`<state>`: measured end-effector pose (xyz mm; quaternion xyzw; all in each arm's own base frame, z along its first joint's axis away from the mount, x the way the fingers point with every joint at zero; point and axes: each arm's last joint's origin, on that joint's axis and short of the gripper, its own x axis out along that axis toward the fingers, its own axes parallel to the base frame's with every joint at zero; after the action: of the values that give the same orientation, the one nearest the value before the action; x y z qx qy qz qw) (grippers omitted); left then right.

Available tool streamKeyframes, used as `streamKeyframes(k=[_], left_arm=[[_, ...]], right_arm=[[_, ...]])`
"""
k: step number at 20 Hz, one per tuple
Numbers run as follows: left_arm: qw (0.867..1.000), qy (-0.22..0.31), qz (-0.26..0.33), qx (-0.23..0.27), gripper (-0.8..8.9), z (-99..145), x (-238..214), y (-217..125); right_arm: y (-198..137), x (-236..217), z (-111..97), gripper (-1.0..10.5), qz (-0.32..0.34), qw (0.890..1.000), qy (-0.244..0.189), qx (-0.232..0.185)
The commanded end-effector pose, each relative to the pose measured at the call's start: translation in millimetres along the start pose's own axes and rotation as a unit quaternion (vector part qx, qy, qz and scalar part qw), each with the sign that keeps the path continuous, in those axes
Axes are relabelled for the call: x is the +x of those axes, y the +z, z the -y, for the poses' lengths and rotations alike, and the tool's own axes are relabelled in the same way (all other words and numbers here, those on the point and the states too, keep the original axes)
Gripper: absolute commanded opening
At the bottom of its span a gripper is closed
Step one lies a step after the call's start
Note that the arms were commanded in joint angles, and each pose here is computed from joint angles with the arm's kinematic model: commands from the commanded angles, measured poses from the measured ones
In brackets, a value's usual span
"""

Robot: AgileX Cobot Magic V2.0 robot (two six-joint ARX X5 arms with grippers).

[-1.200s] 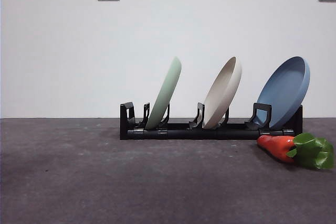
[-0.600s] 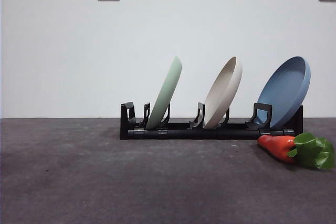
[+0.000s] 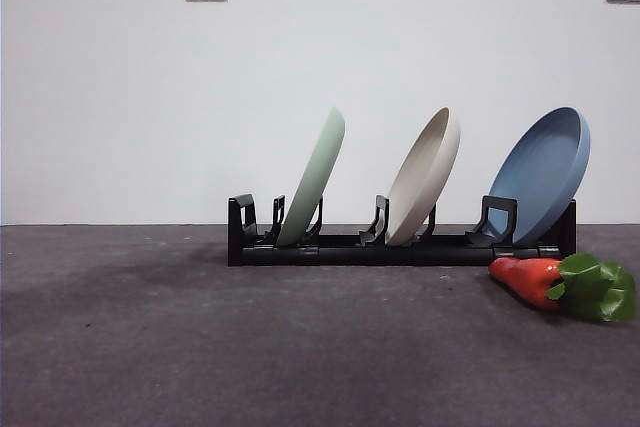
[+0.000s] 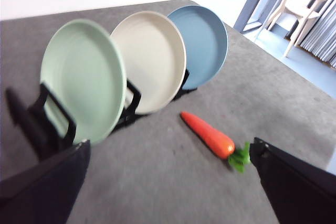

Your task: Take the green plate from the plate rack,put the plate on the table,take the carrot from the table,put the carrot in the plate

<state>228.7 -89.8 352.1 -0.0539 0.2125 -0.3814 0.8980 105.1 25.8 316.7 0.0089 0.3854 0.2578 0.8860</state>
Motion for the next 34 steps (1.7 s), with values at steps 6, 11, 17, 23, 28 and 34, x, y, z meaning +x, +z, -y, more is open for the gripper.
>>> streamKeyframes(k=[6,11,17,23,28,34], left_arm=[[0.998,0.011,-0.054,0.034,5.93,-21,123,23],[0.996,0.036,-0.06,0.048,5.93,-37,184,11],[0.995,0.048,-0.072,0.048,5.93,-52,223,-18],[0.994,0.057,-0.078,0.052,1.75,-50,229,-23],[0.994,0.054,-0.085,0.051,-0.14,-47,230,-25],[0.995,0.027,-0.084,0.047,-0.08,-46,230,-25]], right_arm=[[4,5,2,6.9,-0.009,1.0,0.002,0.002],[4,5,2,6.9,-0.01,1.0,0.002,0.003],[4,5,2,6.9,-0.01,1.0,0.002,0.002],[4,6,3,6.9,-0.011,1.0,0.002,0.003],[4,6,3,6.9,-0.011,1.0,0.002,0.003],[4,6,3,6.9,-0.011,1.0,0.002,0.003]])
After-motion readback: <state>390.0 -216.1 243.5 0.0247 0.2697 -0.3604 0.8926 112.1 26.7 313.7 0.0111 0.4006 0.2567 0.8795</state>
